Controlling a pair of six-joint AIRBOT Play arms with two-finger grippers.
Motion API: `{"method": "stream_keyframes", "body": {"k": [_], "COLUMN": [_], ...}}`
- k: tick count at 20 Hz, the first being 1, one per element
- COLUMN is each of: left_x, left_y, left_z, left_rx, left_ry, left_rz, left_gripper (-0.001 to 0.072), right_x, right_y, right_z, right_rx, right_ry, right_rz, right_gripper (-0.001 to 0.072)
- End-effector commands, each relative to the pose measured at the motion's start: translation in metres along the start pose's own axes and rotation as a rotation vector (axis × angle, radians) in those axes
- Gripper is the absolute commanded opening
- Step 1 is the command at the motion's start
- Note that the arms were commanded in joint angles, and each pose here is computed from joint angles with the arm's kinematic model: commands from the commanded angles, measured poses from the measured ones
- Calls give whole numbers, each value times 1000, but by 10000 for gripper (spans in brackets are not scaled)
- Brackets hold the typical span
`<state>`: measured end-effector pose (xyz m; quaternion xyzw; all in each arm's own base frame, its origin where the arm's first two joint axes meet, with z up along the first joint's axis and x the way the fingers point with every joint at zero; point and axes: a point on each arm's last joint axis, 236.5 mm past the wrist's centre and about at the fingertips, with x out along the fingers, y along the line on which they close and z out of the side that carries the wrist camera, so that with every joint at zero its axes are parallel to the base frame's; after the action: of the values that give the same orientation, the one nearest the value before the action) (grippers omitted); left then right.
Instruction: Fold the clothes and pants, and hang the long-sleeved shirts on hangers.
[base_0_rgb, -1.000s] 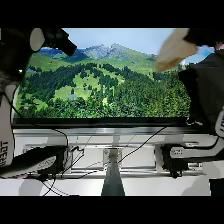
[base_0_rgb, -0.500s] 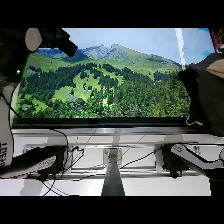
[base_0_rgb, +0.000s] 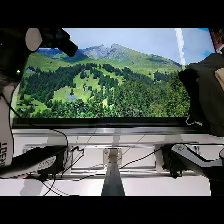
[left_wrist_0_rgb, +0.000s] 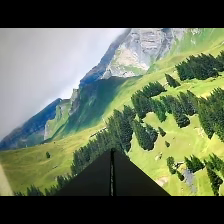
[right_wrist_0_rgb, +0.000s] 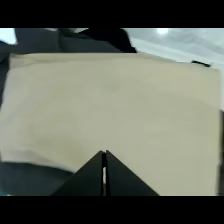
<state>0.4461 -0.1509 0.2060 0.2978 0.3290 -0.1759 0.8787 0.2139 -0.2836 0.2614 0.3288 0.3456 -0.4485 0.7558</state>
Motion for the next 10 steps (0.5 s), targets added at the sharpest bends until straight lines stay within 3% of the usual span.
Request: {"method": "stream_keyframes", "body": {"k": [1,10], "left_x": [0,0], "left_y": [0,0], "left_z": [0,0], "left_rx": [0,0], "left_ry": [0,0], "left_rz": [0,0], "left_gripper": [13,14], "right_x": [0,-50], "right_y": [69,251], "right_z": [-19,-151], "right_rx": [-147,-896], "right_ry": [31,-38], "right_rz": [171,444], "right_gripper": [15,14]}}
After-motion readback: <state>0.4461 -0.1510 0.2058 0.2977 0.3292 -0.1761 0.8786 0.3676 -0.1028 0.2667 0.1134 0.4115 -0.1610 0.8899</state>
